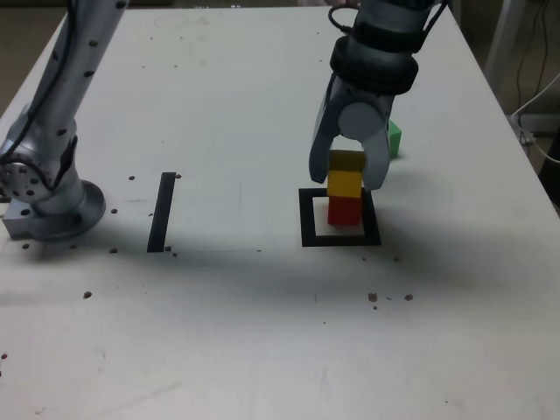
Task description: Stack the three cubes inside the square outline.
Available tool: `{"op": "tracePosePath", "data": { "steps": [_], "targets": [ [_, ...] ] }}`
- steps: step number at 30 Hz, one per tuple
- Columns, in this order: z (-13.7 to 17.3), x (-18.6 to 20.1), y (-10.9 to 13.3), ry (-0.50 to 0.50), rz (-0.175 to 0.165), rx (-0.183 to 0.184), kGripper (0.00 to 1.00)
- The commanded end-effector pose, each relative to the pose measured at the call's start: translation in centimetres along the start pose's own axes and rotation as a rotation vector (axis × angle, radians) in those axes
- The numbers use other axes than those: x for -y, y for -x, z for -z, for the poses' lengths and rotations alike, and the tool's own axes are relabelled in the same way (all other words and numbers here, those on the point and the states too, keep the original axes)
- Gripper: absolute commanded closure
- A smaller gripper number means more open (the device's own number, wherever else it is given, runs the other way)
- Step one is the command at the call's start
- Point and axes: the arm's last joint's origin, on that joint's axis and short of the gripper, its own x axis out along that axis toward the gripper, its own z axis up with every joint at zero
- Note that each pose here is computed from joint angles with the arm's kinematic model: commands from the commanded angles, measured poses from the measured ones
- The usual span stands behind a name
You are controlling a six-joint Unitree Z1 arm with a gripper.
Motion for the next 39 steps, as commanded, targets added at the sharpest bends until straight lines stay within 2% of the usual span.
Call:
{"op": "tracePosePath", "data": {
  "steps": [1,9,11,13,17,20,30,35,39],
  "targets": [
    [-0.2,0.1,-0.3,-0.005,0.004,-0.002,0.71],
    [-0.3,0.1,-0.6,-0.006,0.008,0.003,0.71],
    [-0.4,0.1,-0.6,-0.007,0.008,0.008,0.68],
    [-0.5,0.1,-0.7,-0.011,0.009,0.014,0.56],
    [-0.6,0.1,-1.0,-0.02,0.012,0.023,0.2],
    [-0.5,0.1,-1.2,-0.023,0.012,0.022,0.05],
    [0.5,0.2,-0.9,-0.008,-0.01,0.016,0.01],
    [1.2,-0.6,-0.2,0.018,-0.04,0.03,0.01],
    [1.5,-2.4,0.6,0.056,-0.048,0.054,0.01]
  ]
}}
